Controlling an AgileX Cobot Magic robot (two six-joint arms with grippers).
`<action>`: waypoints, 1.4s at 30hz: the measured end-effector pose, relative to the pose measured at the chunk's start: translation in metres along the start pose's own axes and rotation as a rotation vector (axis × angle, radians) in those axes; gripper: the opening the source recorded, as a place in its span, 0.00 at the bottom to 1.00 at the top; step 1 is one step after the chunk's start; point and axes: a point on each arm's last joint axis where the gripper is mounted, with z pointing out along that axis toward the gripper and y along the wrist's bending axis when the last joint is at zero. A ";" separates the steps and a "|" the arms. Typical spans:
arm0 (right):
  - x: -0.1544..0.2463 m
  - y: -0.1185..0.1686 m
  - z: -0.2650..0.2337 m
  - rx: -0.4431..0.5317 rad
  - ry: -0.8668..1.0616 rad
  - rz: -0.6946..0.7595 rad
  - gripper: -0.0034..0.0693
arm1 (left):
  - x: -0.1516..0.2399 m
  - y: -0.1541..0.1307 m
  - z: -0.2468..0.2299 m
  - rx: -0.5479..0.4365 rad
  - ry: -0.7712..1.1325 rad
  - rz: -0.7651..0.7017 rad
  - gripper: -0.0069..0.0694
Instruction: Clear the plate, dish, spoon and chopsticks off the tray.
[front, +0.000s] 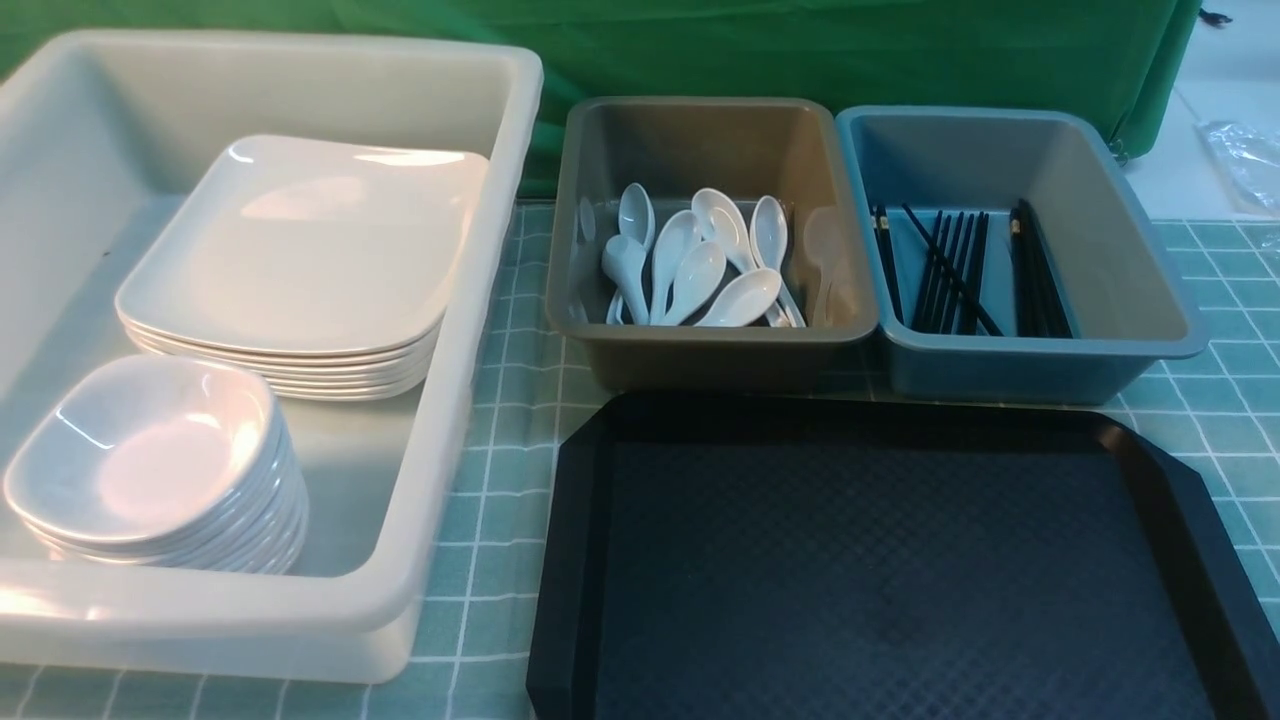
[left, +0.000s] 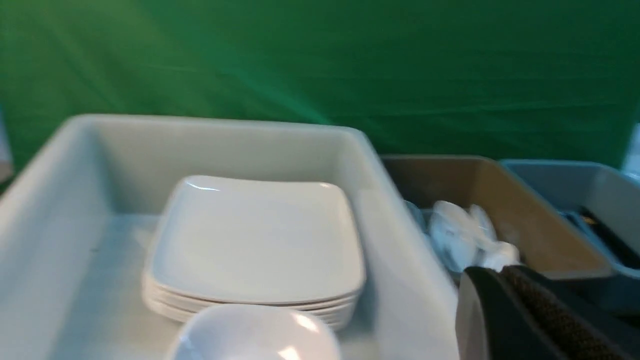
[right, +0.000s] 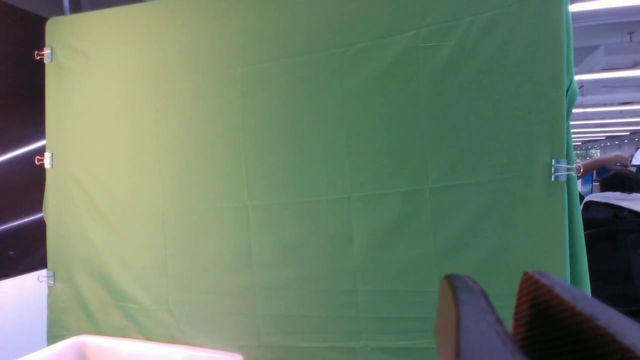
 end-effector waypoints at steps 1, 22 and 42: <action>0.000 0.000 0.000 0.000 0.000 0.000 0.32 | 0.012 0.004 0.003 -0.025 -0.009 0.003 0.10; 0.000 0.000 0.000 0.000 0.000 0.000 0.37 | 0.145 0.021 0.021 -0.091 0.121 0.033 0.11; 0.014 -0.002 -0.001 0.022 0.119 -0.035 0.38 | 0.145 0.021 0.021 -0.090 0.120 0.034 0.11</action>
